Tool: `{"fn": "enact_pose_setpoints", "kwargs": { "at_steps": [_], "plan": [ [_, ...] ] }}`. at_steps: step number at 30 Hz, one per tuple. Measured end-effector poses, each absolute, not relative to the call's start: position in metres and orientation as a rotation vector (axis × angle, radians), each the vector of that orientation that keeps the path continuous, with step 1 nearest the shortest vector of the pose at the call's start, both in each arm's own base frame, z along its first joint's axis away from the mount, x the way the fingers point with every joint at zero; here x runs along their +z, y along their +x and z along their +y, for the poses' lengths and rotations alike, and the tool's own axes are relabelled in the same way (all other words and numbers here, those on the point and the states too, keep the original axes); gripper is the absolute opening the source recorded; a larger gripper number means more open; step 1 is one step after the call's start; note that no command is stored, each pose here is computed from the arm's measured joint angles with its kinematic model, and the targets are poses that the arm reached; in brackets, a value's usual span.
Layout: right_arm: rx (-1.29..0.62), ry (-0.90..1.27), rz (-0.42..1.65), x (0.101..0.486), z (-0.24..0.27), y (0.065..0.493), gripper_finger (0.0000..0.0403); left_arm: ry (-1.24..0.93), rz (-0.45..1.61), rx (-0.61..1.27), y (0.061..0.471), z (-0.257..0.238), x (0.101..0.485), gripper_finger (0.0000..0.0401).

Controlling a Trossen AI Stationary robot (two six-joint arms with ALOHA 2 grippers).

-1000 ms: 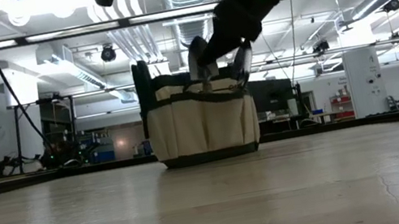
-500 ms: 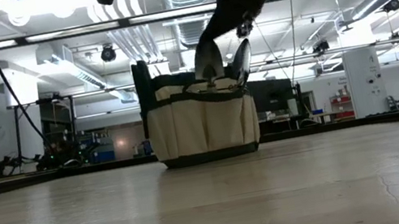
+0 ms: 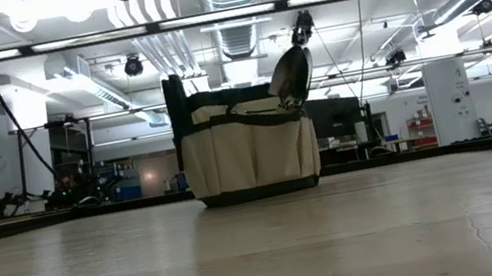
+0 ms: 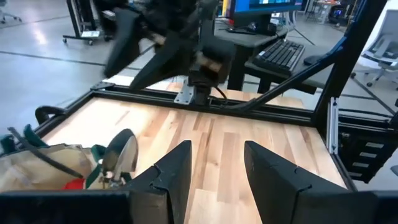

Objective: Pick & Place Garden tools in Gardening bag
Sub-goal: Return to Home Position

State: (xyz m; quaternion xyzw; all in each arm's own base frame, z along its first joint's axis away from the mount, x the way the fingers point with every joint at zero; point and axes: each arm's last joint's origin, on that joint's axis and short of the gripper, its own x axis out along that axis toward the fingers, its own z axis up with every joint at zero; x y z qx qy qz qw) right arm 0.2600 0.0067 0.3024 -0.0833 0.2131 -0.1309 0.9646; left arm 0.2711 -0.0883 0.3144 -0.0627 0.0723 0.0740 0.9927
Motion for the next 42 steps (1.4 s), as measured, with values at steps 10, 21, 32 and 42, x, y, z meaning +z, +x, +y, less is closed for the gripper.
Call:
{"fn": "enact_pose_setpoints", "kwargs": {
  "at_steps": [10,21,32,42],
  "plan": [
    [-0.228,-0.113,0.336,0.292,0.004,0.201,0.0016,-0.119,0.12,0.212,0.238,-0.074,0.299,0.0152],
    [-0.131,-0.071,0.149,0.27,0.005,0.159,0.0008,-0.141,0.024,0.2,0.198,-0.06,0.249,0.0152],
    [0.019,0.036,0.079,0.243,0.007,0.136,0.0008,-0.16,-0.025,0.191,0.173,-0.051,0.229,0.0151],
    [0.062,0.046,0.021,0.219,0.008,0.119,0.0008,-0.135,-0.043,0.183,0.157,-0.045,0.223,0.0152]
  ]
}}
